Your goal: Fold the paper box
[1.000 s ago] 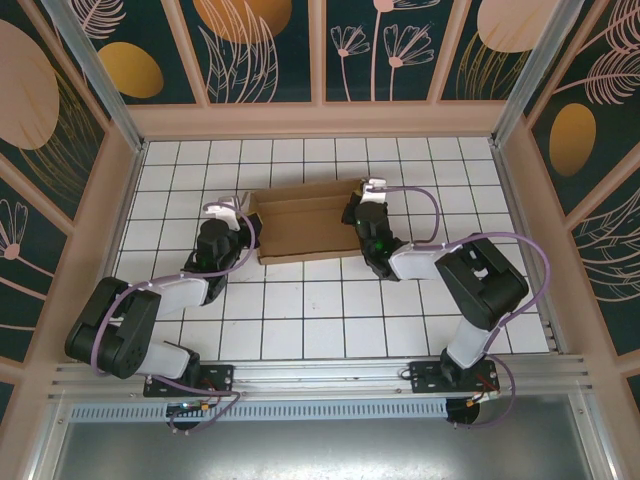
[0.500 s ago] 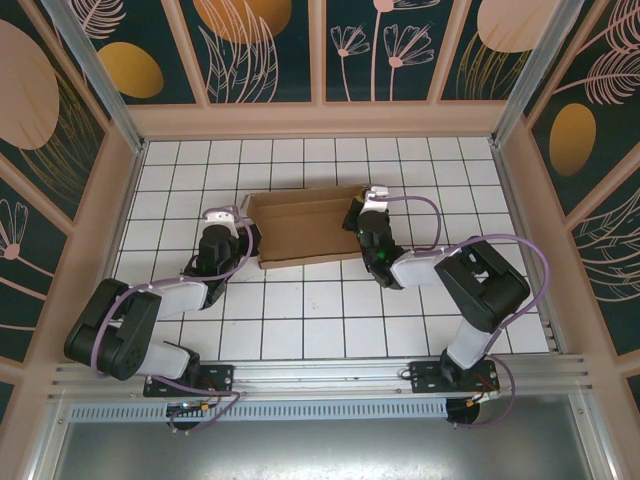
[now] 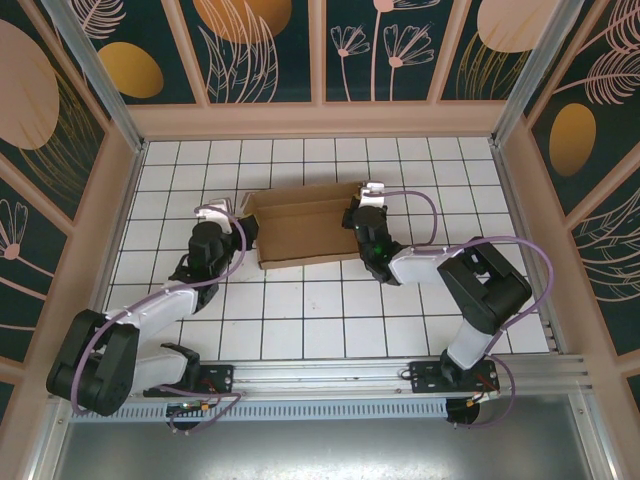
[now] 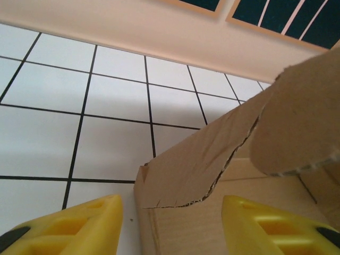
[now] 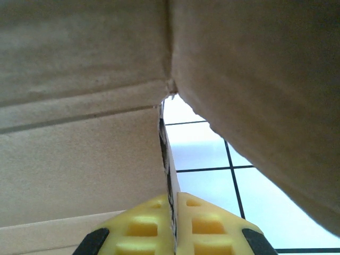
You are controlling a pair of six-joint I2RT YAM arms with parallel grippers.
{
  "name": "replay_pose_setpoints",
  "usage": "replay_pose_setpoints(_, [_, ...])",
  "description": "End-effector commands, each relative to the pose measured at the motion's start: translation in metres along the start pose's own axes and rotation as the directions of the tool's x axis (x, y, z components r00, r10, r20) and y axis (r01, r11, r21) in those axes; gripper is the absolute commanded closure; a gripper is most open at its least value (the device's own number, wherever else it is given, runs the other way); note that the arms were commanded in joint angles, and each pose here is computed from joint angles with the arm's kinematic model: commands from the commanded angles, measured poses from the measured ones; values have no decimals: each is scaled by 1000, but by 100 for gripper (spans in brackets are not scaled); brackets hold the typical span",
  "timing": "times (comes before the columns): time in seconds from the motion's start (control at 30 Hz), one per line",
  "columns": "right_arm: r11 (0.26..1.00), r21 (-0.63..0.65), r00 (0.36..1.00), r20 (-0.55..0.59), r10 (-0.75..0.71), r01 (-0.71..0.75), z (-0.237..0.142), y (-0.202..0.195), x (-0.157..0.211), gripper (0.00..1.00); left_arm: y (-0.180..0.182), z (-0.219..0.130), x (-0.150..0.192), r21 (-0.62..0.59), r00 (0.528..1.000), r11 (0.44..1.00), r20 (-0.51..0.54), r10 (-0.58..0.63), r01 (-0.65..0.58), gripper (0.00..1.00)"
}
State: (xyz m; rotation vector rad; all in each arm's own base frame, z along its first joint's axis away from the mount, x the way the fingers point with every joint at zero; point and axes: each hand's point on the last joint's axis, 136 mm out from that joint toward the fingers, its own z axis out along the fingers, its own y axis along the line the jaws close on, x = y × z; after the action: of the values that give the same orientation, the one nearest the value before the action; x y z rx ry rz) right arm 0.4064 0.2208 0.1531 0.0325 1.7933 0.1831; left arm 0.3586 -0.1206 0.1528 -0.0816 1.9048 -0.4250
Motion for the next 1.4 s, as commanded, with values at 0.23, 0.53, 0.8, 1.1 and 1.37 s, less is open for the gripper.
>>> replay_pose_setpoints(0.23, [998, -8, 992, -103, -68, 68, 0, 2, 24, 100, -25, 25, -1, 90, 988, 988, -79, 130, -123, 73])
replay_pose_setpoints(0.53, [998, -27, 992, -118, -52, 49, -2, 11, 25, 100, -44, 30, -2, 190, 997, 982, -83, -7, 22, 92])
replay_pose_setpoints(0.8, [999, 4, 992, -118, -43, 44, -10, 1, 43, 100, -17, 21, 31, 96, 992, 994, -117, -43, 54, 97])
replay_pose_setpoints(1.1, [999, 33, 991, -133, -5, 9, -21, -14, 65, 100, 4, 12, 65, 23, 979, 992, -170, -115, 121, 97])
replay_pose_setpoints(1.37, [998, 59, 979, -201, 39, -28, -28, -19, 99, 100, 11, 11, 75, -14, 972, 992, -198, -129, 128, 97])
